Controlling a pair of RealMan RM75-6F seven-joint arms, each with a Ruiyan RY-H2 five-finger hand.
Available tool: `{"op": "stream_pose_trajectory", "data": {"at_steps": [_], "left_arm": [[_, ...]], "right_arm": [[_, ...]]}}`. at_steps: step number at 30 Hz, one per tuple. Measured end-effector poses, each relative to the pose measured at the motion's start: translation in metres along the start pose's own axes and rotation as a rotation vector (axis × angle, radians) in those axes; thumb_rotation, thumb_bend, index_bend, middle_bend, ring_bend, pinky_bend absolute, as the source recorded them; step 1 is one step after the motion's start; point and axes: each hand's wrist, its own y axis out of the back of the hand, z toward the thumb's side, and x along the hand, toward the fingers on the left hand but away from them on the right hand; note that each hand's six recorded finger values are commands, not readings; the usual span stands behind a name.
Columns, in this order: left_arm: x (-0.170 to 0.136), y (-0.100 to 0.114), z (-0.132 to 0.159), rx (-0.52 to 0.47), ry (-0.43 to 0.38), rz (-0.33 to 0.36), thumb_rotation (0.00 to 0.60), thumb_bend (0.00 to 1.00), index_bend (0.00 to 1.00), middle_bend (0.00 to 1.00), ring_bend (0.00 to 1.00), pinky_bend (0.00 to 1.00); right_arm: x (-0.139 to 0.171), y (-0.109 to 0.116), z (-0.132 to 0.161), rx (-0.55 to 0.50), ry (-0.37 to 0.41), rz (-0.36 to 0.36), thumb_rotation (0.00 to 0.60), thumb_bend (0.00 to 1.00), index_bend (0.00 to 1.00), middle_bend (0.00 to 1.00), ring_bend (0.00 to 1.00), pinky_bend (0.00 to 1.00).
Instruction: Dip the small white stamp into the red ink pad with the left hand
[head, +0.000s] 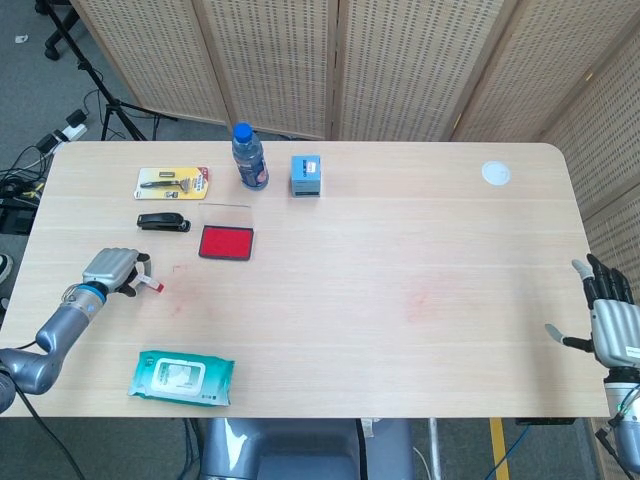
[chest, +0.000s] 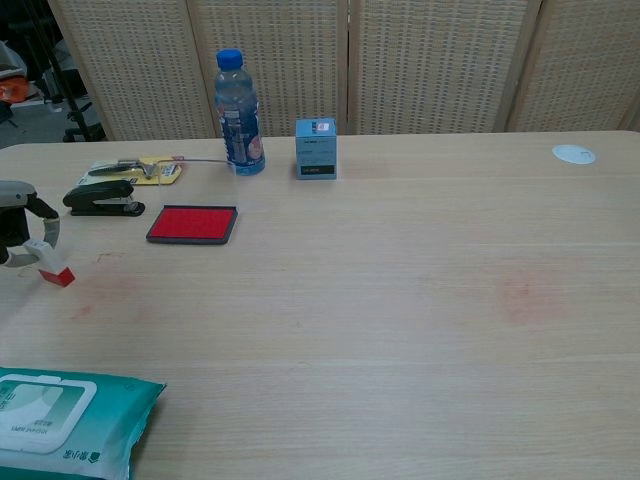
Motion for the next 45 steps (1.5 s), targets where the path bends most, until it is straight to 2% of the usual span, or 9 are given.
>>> {"op": "stream_pose_trajectory", "data": {"at_steps": [15, 26, 29, 30, 32, 34, 36, 40, 45], "left_arm": [[-0.004, 0.004, -0.001, -0.007, -0.001, 0.008, 0.600, 0.37, 0.41, 1.00, 1.00, 0.96], [-0.019, 0.017, -0.011, -0.002, -0.012, 0.041, 0.600, 0.28, 0.38, 1.00, 1.00, 0.96], [-0.027, 0.026, -0.015, -0.006, -0.015, 0.067, 0.600, 0.25, 0.36, 0.95, 0.99, 0.95], [-0.030, 0.029, -0.017, -0.010, -0.017, 0.078, 0.600, 0.23, 0.33, 0.88, 0.93, 0.91], [-0.037, 0.036, -0.020, -0.018, -0.021, 0.110, 0.600, 0.19, 0.24, 0.62, 0.66, 0.73], [-0.045, 0.043, -0.024, -0.032, -0.025, 0.152, 0.600, 0.16, 0.14, 0.23, 0.24, 0.45], [-0.053, 0.049, -0.028, -0.052, -0.029, 0.196, 0.600, 0.16, 0.11, 0.06, 0.06, 0.30], [-0.079, 0.056, -0.036, -0.138, -0.043, 0.307, 0.600, 0.15, 0.10, 0.00, 0.00, 0.10], [-0.116, 0.049, -0.044, -0.226, -0.058, 0.417, 0.600, 0.12, 0.08, 0.00, 0.00, 0.00]], "right_arm": [[0.000, 0.000, 0.000, 0.003, 0.000, 0.000, 0.600, 0.05, 0.00, 0.00, 0.00, 0.00], [0.001, 0.001, 0.002, 0.003, 0.003, -0.003, 0.600, 0.05, 0.00, 0.00, 0.00, 0.00], [0.002, 0.001, 0.002, 0.004, 0.005, -0.005, 0.600, 0.05, 0.00, 0.00, 0.00, 0.00], [0.002, 0.002, 0.002, 0.004, 0.005, -0.006, 0.600, 0.05, 0.00, 0.00, 0.00, 0.00], [0.003, 0.002, 0.003, 0.004, 0.007, -0.010, 0.600, 0.05, 0.00, 0.00, 0.00, 0.00], [0.004, 0.004, 0.004, 0.004, 0.010, -0.016, 0.600, 0.05, 0.00, 0.00, 0.00, 0.00], [0.005, 0.005, 0.004, 0.002, 0.014, -0.021, 0.600, 0.05, 0.00, 0.00, 0.00, 0.00], [0.008, 0.007, 0.010, -0.001, 0.034, -0.031, 0.600, 0.05, 0.00, 0.00, 0.00, 0.00], [0.014, 0.008, 0.015, -0.002, 0.060, -0.032, 0.600, 0.05, 0.00, 0.00, 0.00, 0.00]]}}
